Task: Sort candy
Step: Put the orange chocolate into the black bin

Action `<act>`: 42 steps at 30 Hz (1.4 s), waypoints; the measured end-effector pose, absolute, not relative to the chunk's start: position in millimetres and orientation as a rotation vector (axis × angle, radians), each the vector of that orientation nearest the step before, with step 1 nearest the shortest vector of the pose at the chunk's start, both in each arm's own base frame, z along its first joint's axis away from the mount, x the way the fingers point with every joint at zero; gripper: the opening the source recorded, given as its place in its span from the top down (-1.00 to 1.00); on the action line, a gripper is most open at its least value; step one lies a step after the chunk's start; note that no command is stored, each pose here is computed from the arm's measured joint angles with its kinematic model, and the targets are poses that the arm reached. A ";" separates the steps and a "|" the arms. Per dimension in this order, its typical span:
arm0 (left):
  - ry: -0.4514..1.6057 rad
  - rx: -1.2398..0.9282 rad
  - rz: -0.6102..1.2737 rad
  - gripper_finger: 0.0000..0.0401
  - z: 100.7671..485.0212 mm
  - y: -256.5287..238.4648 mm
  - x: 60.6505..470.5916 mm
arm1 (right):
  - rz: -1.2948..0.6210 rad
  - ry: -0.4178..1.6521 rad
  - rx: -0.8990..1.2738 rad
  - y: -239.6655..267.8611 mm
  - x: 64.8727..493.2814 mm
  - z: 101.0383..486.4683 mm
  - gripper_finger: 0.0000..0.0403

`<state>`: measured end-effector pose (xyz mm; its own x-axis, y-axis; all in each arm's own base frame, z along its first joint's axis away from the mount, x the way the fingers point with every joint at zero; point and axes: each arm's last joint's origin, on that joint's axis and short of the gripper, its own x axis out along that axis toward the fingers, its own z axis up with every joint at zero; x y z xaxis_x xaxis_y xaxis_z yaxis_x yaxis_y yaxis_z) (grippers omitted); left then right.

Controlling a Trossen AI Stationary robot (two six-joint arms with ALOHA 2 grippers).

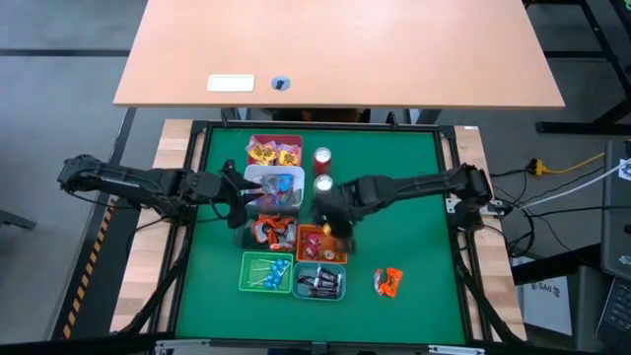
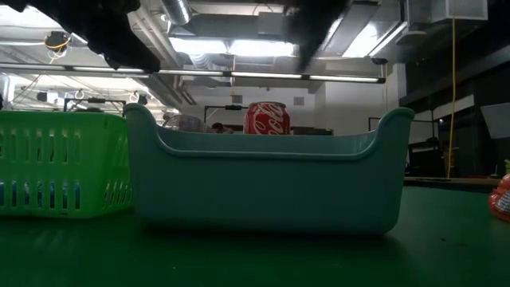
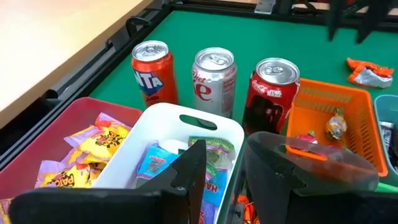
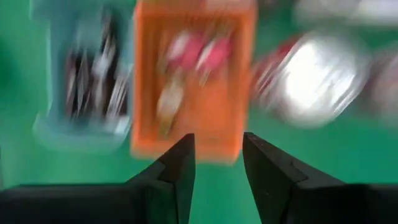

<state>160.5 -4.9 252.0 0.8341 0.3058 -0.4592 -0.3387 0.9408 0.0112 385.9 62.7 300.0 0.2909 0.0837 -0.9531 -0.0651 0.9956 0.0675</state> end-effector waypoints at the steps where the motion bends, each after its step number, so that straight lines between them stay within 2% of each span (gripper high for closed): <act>1: 0.477 -0.071 0.342 0.50 251.5 -5.0 161.2 | 0.111 1.327 0.019 70.3 379.6 298.2 0.35; 7: 0.500 -0.064 0.344 0.50 248.0 -5.4 164.7 | 0.073 1.566 0.036 110.1 350.6 272.4 0.35; 12: 0.512 -0.061 0.344 0.50 246.4 -5.5 166.2 | 0.047 1.687 0.006 138.0 328.5 246.2 0.35; 21: 0.511 -0.062 0.344 0.50 246.5 -5.5 166.2 | 0.183 1.888 -0.119 176.8 282.5 202.1 0.35; 31: 0.500 -0.065 0.344 0.50 247.4 -5.5 166.8 | 0.229 1.871 -0.200 181.7 263.4 159.9 0.35; 42: 0.488 -0.068 0.343 0.50 248.4 -5.7 167.4 | 0.292 1.884 -0.176 182.9 262.6 158.2 0.35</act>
